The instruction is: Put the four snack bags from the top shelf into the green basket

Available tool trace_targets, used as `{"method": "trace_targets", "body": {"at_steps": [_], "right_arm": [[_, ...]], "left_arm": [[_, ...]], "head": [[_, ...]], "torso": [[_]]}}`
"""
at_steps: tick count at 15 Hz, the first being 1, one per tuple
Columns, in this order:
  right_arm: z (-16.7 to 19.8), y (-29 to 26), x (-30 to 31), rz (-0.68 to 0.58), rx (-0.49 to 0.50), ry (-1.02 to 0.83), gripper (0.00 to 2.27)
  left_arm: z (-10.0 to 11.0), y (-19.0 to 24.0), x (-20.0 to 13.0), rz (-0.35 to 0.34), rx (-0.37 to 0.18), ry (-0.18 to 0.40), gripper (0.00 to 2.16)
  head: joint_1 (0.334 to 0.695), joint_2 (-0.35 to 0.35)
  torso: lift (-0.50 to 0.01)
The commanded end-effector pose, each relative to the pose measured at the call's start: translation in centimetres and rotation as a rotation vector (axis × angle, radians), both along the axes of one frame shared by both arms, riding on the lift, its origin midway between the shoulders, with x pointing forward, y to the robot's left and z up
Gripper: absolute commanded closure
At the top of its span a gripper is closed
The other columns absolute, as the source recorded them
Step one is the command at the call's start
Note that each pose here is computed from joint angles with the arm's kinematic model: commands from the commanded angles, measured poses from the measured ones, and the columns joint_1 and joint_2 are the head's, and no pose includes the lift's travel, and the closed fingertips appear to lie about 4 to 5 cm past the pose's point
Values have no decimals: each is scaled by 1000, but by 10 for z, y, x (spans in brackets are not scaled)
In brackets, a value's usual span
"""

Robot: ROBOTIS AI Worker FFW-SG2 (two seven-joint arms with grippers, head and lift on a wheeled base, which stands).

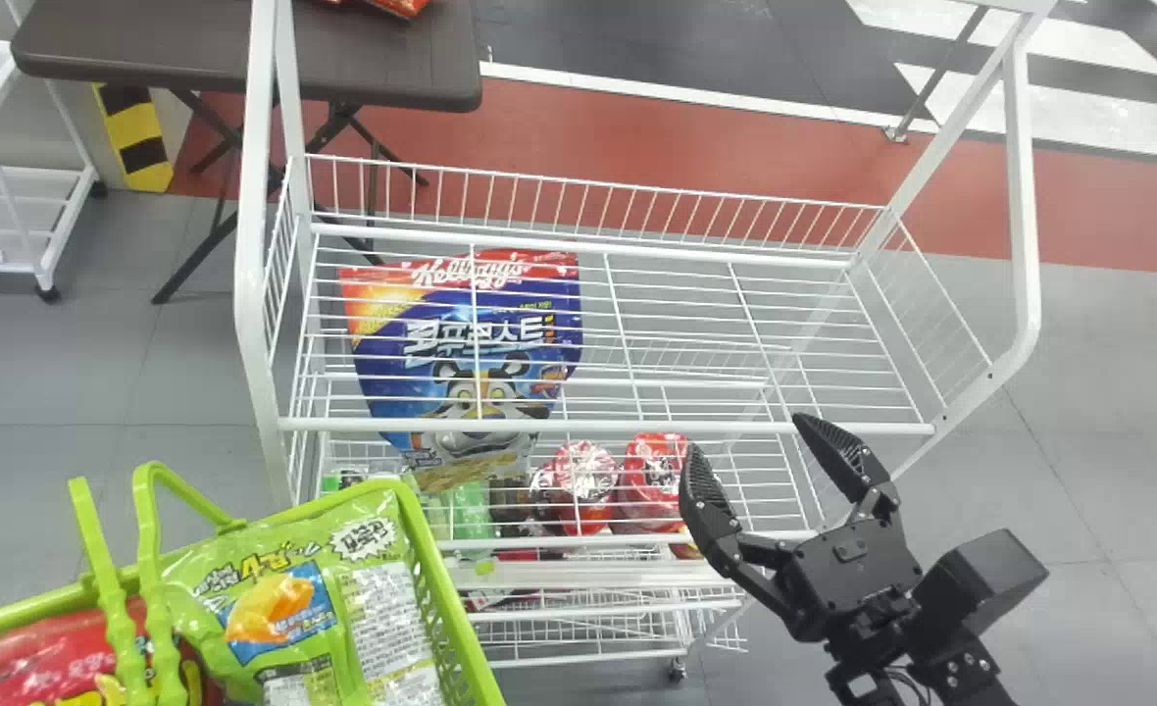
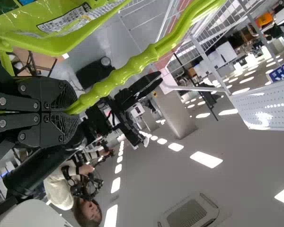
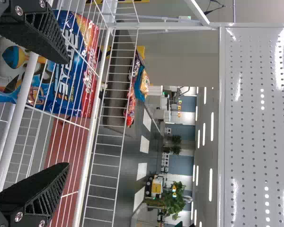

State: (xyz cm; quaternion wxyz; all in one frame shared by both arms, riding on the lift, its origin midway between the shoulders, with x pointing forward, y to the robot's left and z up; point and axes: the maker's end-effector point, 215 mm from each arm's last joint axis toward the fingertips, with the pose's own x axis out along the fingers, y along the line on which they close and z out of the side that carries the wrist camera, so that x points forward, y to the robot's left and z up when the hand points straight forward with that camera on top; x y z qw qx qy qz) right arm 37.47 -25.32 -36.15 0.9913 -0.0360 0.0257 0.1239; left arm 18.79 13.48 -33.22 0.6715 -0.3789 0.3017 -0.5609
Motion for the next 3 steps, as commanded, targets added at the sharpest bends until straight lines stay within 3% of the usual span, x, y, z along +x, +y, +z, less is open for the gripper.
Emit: {"method": "trace_targets", "body": {"at_steps": [1, 3], "right_arm": [[7, 2, -3, -1, 2, -26, 33], [11, 3, -3, 0, -1, -37, 33]], "left_arm": [[1, 2, -2, -4, -6, 1, 2148], [1, 3, -2, -2, -3, 1, 2148]], "head": [[695, -251], [695, -246]], "torso": [[-6], [-6]]}}
